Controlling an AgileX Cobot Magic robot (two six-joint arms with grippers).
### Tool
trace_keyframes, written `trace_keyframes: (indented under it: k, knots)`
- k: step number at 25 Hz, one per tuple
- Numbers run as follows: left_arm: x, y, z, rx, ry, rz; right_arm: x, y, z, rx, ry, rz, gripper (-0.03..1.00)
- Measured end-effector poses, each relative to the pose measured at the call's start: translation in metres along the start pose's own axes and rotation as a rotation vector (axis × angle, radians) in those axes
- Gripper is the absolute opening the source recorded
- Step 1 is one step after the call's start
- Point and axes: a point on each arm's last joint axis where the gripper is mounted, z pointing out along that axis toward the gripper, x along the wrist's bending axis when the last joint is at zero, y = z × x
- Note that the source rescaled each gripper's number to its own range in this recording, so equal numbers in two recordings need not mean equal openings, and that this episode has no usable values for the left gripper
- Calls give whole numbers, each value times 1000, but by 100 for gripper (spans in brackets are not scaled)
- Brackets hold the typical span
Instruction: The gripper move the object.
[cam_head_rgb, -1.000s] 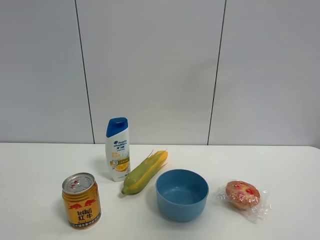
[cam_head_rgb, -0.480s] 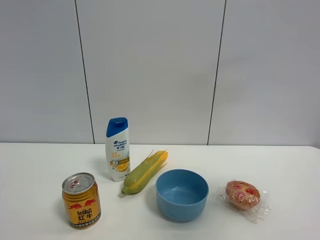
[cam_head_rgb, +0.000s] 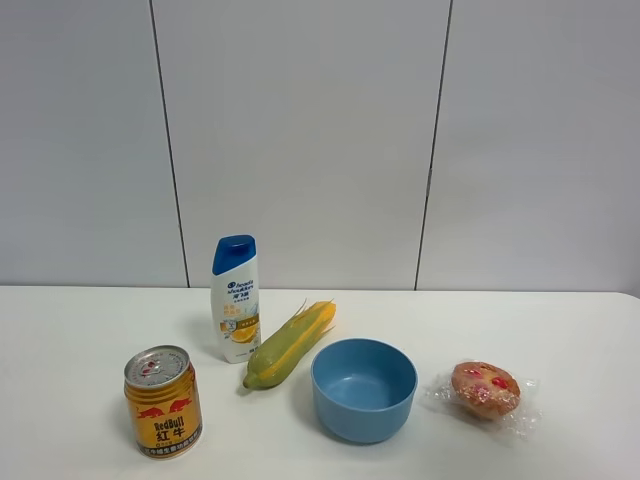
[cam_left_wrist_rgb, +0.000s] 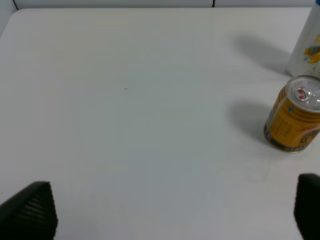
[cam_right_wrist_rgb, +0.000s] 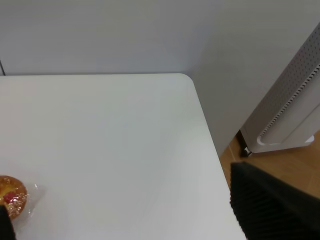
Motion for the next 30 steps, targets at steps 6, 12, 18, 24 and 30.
trace_keyframes:
  k: [6, 12, 18, 24, 30]
  knots:
    - [0, 0, 0, 0, 0, -1, 6, -44, -12, -4, 14, 32, 57]
    - [0, 0, 0, 0, 0, -1, 10, -85, -15, 16, -11, 35, 57]
    - [0, 0, 0, 0, 0, 0, 14, -117, 4, 113, -8, 30, 57]
    - [0, 0, 0, 0, 0, 0, 17, -139, 11, 115, -9, 54, 57]
    - [0, 0, 0, 0, 0, -1, 17, -147, -4, 9, -20, 60, 57]
